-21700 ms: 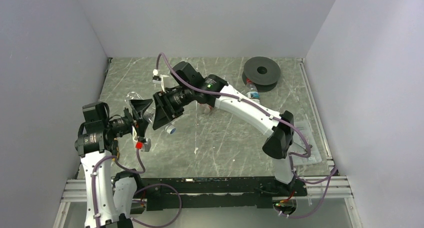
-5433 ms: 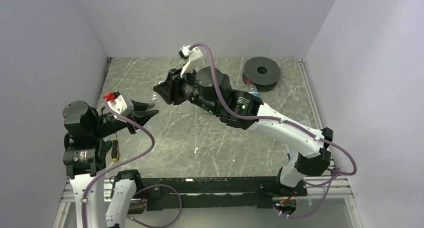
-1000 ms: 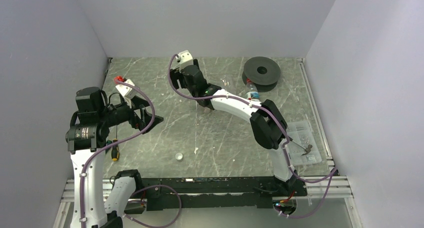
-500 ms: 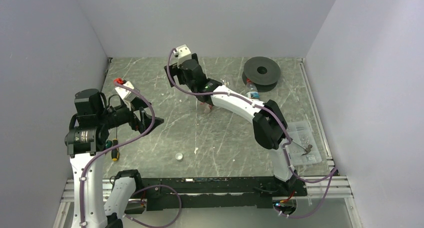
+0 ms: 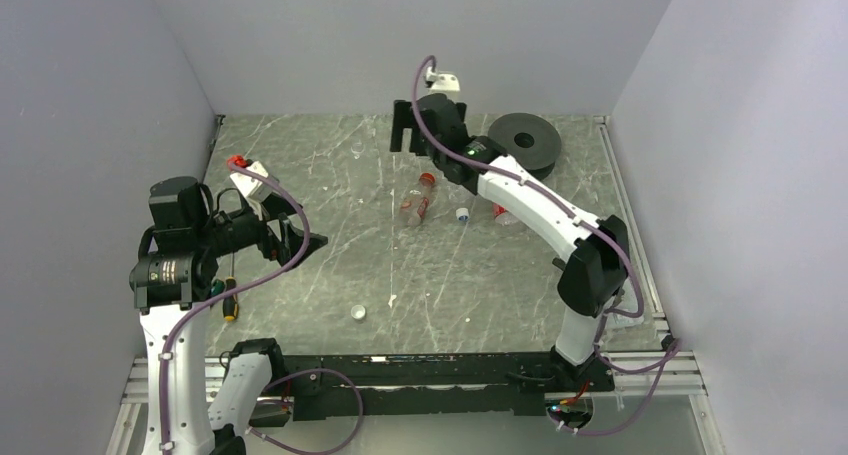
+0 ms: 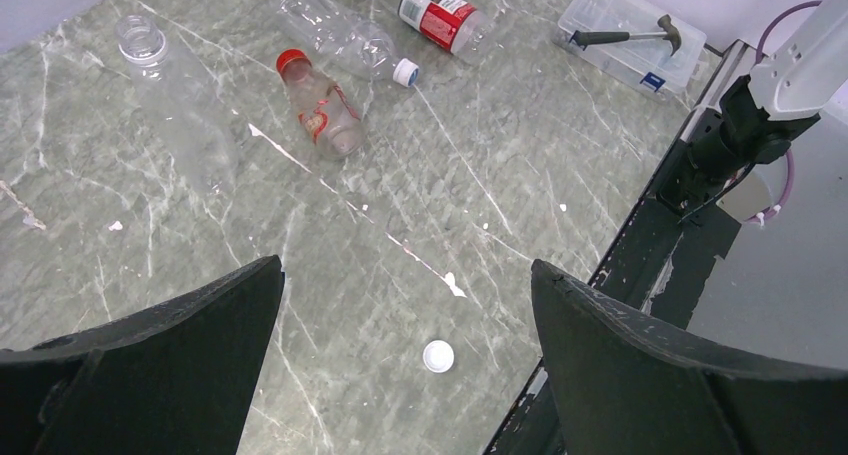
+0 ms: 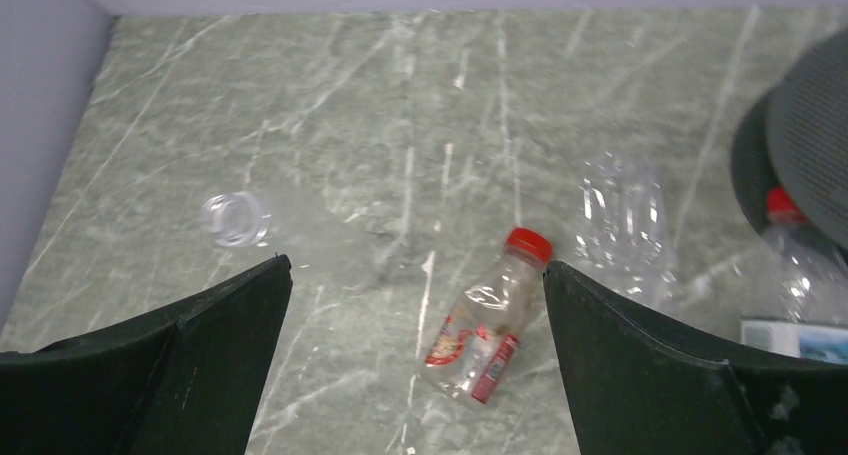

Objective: Unscrew the bottle caps

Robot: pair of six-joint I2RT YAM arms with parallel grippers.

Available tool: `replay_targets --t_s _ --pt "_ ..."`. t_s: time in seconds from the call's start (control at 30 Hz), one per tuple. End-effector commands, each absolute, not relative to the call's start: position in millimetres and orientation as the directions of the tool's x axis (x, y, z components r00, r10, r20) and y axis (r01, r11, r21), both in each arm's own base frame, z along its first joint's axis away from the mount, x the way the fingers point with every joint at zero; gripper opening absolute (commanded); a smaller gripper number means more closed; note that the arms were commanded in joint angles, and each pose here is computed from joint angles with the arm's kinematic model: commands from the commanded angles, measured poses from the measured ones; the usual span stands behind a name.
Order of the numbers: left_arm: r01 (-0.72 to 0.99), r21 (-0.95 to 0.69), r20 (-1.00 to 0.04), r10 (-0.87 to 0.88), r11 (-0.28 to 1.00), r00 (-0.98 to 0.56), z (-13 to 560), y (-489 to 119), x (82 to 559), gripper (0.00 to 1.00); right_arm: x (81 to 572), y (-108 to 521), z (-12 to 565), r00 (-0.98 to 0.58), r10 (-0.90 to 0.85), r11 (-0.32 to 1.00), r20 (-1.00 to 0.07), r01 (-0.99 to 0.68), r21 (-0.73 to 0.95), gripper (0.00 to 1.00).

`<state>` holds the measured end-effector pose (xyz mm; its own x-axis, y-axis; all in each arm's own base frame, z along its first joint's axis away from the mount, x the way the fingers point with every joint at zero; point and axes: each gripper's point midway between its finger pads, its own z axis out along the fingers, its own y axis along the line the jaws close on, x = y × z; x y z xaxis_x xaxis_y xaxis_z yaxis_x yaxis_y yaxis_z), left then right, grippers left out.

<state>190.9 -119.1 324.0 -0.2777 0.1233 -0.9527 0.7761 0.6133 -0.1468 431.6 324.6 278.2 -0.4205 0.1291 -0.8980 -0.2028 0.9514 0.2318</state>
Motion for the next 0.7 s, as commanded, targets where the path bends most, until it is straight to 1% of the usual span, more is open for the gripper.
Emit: replay_targets --t_s 0.0,0.17,0.33,0.67 --pt "0.783 -0.099 -0.965 0.132 0.614 -0.226 338.5 -118.9 190.8 0.99 428.4 295.6 231.1 -0.555 0.189 0.961 -0.81 -0.066 0.269 1.0" --pt "0.782 -0.091 -0.967 0.132 0.617 -0.217 341.3 -118.9 189.3 0.99 443.7 299.0 187.3 -0.659 0.192 0.96 -0.727 -0.029 0.279 1.0" --pt "0.78 -0.081 -0.966 0.145 0.621 -0.216 339.7 -117.8 187.0 0.99 448.8 307.0 148.6 -0.72 0.188 0.966 -0.669 0.013 0.258 0.99" --pt "0.786 -0.094 -0.966 0.136 0.61 -0.222 337.8 -119.9 184.7 0.99 455.6 309.3 96.5 -0.743 0.21 0.973 -0.635 0.093 0.212 0.95"
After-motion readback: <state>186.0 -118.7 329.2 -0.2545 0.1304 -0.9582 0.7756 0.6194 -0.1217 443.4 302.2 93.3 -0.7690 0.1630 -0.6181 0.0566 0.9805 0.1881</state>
